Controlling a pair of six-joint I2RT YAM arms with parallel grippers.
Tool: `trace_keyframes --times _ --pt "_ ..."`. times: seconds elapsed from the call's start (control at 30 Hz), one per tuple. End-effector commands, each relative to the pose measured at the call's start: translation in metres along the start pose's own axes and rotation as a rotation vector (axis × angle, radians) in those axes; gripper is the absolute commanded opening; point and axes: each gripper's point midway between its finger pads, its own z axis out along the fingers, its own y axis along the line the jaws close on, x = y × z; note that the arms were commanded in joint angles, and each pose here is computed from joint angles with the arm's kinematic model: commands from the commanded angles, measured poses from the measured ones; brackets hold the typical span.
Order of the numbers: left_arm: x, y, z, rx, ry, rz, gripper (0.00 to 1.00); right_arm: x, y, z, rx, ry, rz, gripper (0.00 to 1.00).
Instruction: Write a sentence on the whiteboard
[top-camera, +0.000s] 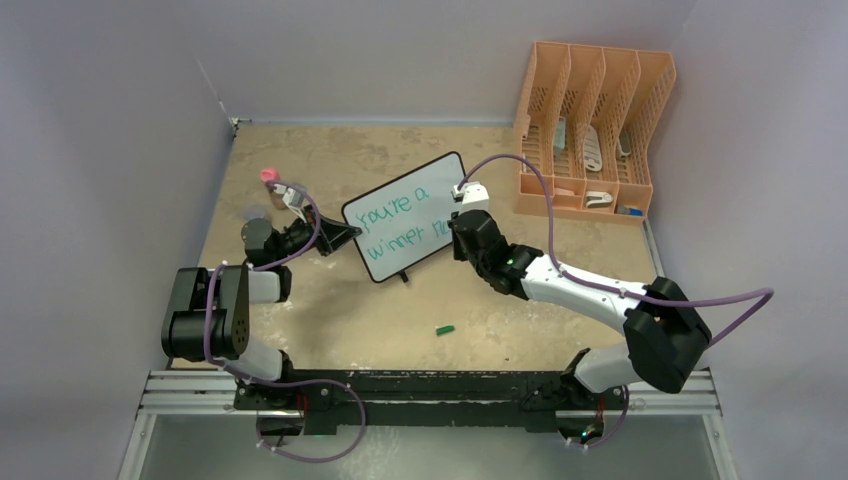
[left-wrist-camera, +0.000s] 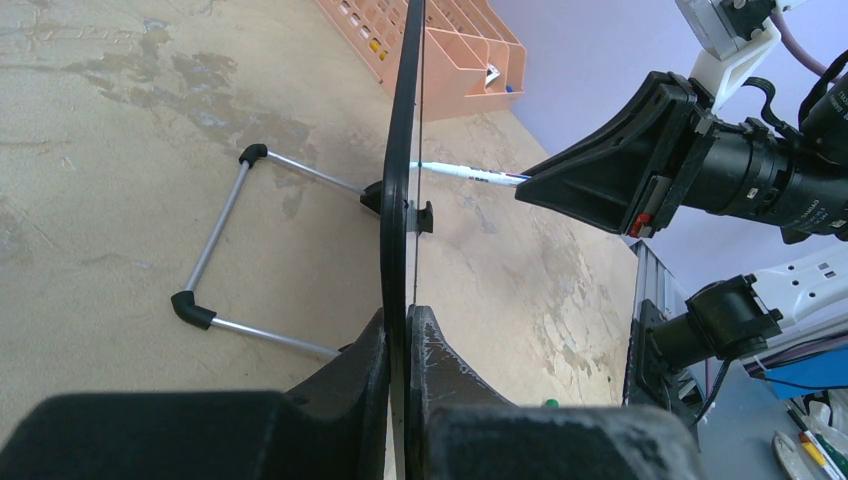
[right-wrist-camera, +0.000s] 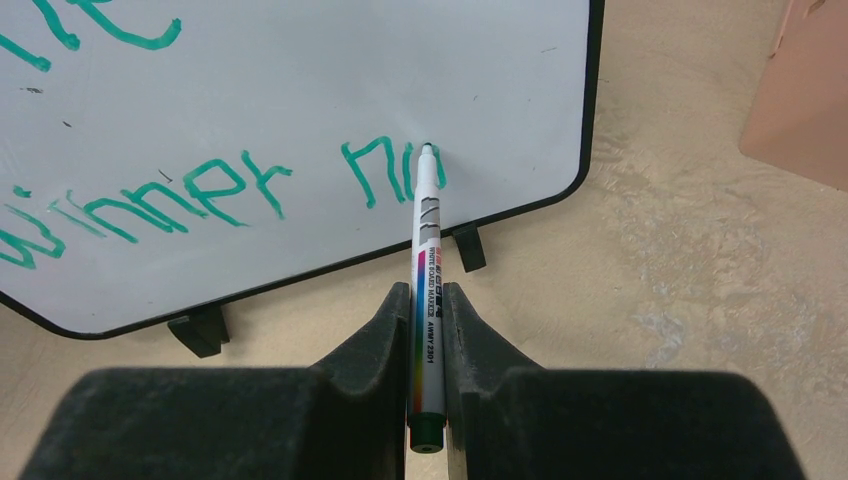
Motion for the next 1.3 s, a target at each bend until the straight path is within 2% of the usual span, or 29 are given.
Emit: trace_keyframes --times 0.0,1.27 --pt "-0.016 -0.004 0.002 0.016 -0.028 0.088 0.00 -0.031 0.013 -0.003 -0.056 -0.081 0.033 0.00" --pt "-0.016 -0.005 0.001 0.015 -0.030 0.087 0.00 -0.039 0.015 -0.010 -0.074 -0.097 0.045 0.00"
